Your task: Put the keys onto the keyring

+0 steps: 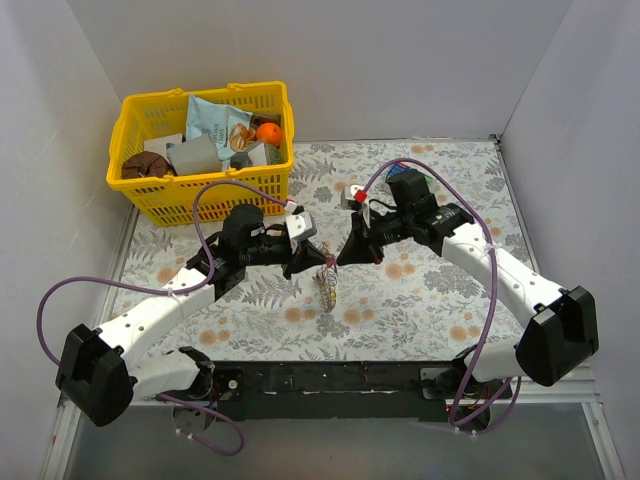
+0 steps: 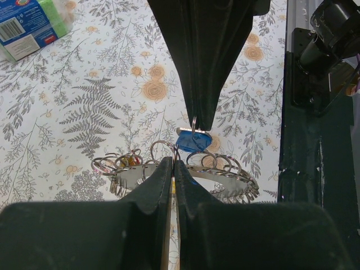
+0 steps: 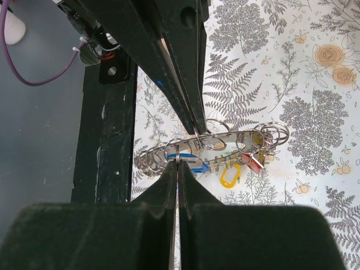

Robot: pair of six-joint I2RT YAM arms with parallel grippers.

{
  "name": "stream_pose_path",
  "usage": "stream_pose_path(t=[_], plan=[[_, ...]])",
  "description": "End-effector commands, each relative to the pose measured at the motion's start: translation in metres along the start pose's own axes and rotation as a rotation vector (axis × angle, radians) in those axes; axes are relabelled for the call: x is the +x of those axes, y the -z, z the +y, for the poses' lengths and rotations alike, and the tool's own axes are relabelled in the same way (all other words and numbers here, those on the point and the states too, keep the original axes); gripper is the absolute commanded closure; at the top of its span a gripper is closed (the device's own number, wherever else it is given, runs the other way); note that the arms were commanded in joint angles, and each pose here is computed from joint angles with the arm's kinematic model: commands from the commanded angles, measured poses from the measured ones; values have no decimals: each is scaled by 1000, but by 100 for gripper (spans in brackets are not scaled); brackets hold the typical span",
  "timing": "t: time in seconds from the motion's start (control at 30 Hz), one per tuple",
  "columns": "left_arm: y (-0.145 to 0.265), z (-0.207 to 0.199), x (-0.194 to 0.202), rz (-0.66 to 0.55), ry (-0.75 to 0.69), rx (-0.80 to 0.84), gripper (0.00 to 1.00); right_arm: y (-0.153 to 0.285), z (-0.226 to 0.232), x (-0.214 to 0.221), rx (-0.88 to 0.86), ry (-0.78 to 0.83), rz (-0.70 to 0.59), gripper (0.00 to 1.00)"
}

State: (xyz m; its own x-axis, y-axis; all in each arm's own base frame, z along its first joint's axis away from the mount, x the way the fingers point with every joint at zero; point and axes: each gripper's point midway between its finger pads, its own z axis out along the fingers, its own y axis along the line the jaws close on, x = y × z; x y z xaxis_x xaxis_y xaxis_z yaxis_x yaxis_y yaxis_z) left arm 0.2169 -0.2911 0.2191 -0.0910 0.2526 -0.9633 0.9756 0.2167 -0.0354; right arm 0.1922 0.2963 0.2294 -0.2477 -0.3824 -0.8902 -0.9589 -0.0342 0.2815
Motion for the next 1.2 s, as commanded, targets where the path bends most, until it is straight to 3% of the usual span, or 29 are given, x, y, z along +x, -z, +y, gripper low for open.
stream_pose_path(t=[0.0,1.17], plan=[[2,-2,-33,-82,-68,16,100,1,-4,-18,10,70,-21,99],[0,-2,-36,-85,-66,26,100,-4,0,-19,-23,98,-7,99]])
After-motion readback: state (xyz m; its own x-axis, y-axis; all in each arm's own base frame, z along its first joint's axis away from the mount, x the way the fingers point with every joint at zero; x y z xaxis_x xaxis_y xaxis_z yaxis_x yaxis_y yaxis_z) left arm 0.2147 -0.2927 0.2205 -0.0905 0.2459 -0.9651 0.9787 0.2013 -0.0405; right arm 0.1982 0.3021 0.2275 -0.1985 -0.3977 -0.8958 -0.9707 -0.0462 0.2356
